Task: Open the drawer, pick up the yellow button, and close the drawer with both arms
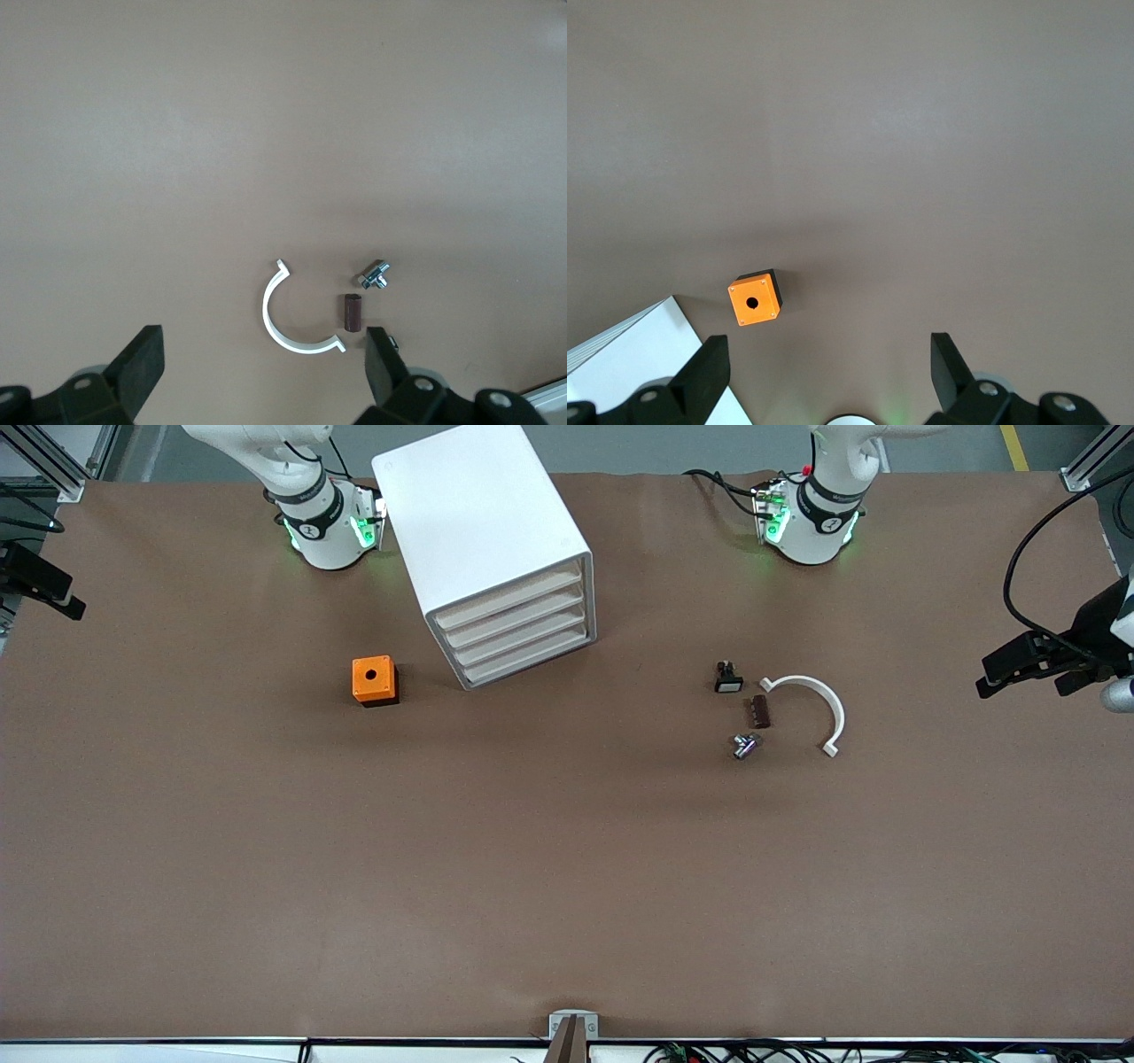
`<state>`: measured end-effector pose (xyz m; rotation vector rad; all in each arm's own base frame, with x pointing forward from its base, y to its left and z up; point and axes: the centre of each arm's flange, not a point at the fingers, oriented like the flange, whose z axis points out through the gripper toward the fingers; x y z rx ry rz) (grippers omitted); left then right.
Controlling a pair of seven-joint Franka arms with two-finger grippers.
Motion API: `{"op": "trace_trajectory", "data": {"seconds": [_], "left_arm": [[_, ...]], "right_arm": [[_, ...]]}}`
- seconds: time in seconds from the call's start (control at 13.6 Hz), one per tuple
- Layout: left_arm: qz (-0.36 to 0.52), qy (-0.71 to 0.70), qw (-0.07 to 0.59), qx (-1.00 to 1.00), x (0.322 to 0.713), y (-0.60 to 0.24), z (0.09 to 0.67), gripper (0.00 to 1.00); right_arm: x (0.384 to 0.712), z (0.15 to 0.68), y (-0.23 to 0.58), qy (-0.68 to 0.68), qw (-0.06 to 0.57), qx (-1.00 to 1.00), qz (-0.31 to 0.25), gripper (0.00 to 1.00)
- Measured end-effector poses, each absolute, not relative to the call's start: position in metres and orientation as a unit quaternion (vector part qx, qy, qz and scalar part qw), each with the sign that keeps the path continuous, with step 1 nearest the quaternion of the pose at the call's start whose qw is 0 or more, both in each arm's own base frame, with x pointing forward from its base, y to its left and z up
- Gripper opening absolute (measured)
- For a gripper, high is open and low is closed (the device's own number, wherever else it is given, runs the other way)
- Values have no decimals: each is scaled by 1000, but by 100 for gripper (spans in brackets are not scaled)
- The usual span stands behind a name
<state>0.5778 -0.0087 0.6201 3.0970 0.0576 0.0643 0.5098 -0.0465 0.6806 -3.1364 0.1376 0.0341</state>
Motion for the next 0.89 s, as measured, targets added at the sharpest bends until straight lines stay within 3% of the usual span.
{"op": "trace_trajectory", "data": {"seconds": [0.89], "left_arm": [[1,59,21,998,585,-6,602,100]], "right_arm": [[510,679,-45,42,0,-999,12,100]]}}
